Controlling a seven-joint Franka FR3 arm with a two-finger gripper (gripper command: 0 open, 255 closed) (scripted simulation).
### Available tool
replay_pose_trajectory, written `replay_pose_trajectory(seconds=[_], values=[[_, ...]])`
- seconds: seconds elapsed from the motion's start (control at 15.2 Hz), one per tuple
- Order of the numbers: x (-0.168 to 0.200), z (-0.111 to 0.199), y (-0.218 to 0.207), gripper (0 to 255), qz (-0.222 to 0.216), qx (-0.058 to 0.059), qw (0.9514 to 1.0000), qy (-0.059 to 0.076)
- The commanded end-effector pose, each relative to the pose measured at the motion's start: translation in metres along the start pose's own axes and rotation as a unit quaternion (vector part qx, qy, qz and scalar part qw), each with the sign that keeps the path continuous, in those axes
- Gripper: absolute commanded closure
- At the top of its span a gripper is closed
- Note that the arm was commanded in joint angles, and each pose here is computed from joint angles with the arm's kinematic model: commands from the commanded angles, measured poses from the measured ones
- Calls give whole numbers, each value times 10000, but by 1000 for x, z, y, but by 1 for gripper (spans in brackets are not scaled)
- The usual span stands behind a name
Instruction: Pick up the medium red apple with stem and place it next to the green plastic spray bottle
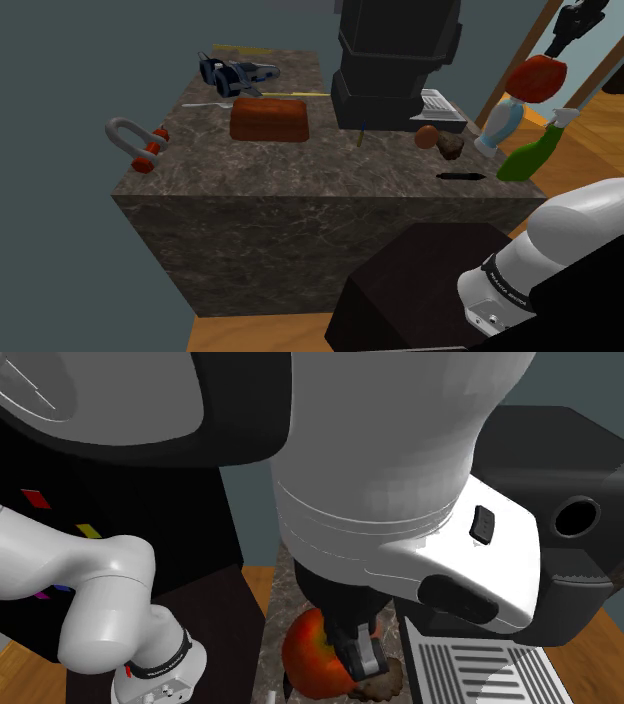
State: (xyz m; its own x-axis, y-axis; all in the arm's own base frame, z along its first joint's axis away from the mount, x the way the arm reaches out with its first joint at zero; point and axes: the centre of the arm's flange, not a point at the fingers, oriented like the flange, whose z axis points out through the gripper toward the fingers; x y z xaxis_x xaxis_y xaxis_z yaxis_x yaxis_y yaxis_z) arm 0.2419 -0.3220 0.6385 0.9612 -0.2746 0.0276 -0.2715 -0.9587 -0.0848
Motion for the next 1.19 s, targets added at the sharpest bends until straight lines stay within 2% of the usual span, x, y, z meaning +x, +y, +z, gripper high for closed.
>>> replay_pose_trajectory(seconds=[0.0,1.12], values=[[-1,11,2,255,-1,-1,10000,3],[-3,100,9,255,-1,-1,10000,3]])
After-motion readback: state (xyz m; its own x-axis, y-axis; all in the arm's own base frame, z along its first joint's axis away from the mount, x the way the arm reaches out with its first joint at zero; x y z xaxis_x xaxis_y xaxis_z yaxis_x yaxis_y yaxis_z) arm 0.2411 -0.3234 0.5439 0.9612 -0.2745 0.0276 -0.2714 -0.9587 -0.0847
